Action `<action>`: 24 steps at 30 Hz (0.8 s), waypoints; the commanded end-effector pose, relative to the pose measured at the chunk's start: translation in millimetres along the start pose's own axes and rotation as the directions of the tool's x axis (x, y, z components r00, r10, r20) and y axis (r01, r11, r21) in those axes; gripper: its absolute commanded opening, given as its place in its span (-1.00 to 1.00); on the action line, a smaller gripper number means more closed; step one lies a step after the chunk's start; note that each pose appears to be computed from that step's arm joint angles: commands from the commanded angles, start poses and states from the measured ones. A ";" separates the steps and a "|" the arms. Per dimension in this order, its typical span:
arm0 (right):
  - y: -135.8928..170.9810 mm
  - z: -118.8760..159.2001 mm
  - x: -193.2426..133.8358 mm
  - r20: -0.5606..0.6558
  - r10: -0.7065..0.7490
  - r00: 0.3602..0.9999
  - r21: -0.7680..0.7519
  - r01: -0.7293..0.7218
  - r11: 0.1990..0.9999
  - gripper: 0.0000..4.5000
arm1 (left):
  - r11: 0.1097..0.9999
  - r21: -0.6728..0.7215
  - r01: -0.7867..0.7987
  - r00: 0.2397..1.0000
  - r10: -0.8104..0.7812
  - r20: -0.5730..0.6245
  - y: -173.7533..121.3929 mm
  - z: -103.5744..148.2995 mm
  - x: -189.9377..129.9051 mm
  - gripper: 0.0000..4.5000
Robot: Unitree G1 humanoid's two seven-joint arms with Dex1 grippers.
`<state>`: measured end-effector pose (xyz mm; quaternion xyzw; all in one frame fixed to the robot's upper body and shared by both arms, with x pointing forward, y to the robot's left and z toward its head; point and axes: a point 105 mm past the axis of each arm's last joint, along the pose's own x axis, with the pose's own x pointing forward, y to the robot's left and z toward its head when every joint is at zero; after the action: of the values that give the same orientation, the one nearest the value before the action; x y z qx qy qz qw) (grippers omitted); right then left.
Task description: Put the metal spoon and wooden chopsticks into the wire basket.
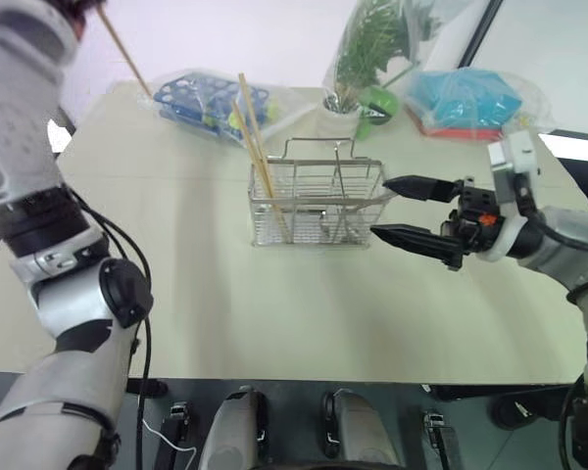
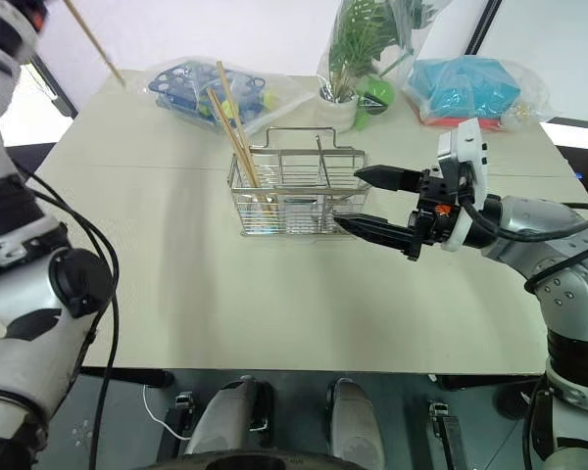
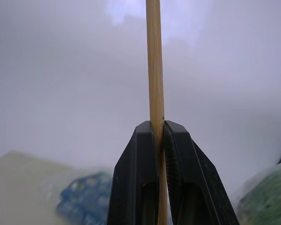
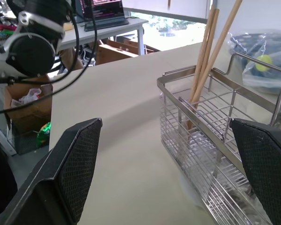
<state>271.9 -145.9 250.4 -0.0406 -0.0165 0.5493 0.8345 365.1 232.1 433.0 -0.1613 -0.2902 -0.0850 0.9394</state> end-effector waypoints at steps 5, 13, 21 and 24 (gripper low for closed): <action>-3.1 14.0 0.3 0.023 -0.002 1.000 -0.030 0.002 1.000 1.00 | 0.946 -0.172 0.276 0.961 -0.270 0.056 -74.0 0.9 -7.6 -0.99; -1.6 14.7 0.1 0.027 -0.015 1.000 -0.018 0.016 1.000 1.00 | 0.924 -0.232 0.305 0.941 -0.330 -0.077 -86.7 -65.9 -15.2 -0.99; -5.6 19.3 -6.3 0.048 -0.073 0.996 -0.006 0.074 0.997 1.00 | 0.911 -0.240 0.335 0.911 -0.379 -0.164 -103.6 -107.4 -27.4 -0.99; -5.4 19.2 -7.5 0.048 -0.084 0.995 -0.007 0.085 0.996 1.00 | 0.917 -0.199 0.345 0.902 -0.383 -0.199 -105.9 -122.5 -33.0 -0.99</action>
<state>278.3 -153.3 259.6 -0.0229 -0.0194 0.5138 0.8574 381.7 96.6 338.8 -0.1874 -0.1704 -0.2943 0.9216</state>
